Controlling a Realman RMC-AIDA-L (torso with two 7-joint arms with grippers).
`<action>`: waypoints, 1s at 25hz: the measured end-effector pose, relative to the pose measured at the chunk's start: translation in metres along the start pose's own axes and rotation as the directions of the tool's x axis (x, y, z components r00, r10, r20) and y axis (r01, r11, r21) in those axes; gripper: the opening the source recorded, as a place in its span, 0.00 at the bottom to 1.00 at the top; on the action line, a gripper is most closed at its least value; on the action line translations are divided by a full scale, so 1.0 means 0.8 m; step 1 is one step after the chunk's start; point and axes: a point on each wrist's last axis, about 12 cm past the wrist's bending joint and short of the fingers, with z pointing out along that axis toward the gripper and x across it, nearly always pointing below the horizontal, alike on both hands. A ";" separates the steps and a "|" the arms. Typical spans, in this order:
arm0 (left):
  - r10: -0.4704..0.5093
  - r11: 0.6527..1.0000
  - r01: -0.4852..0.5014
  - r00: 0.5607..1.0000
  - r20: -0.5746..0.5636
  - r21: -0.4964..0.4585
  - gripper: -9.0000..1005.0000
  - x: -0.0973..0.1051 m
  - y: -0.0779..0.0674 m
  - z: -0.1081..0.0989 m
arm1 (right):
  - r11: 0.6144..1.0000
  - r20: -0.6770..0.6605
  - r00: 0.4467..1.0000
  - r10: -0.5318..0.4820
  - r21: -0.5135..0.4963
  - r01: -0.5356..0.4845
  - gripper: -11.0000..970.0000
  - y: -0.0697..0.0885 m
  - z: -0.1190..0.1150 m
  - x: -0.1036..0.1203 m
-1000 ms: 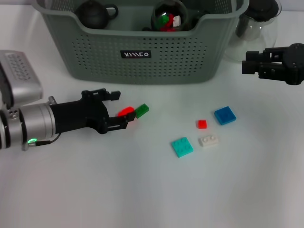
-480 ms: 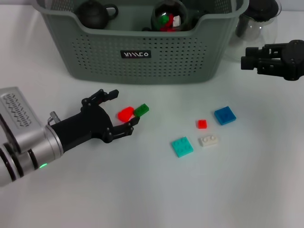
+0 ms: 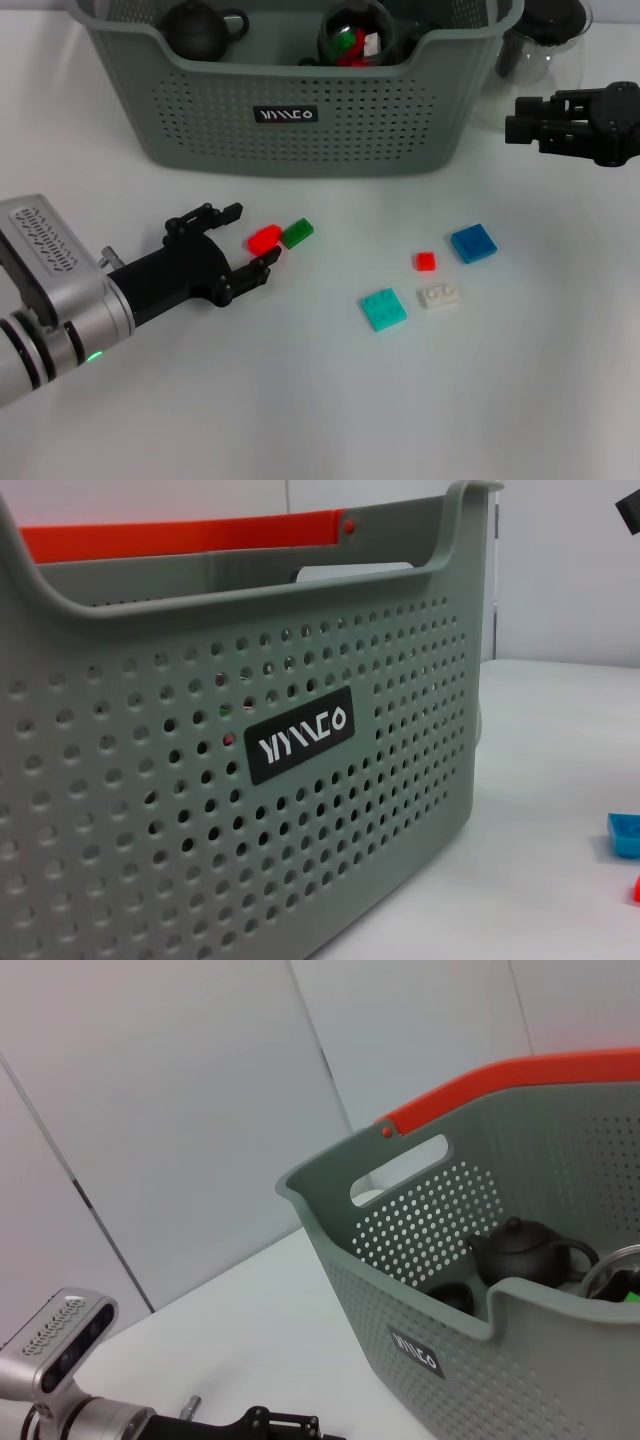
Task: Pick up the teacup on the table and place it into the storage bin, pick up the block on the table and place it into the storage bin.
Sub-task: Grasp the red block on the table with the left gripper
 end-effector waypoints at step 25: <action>-0.026 0.998 0.024 0.999 -0.035 -0.051 0.67 0.004 0.007 0.006 | 1.000 -0.004 1.000 0.009 0.006 -0.009 0.43 0.000 -0.003 0.006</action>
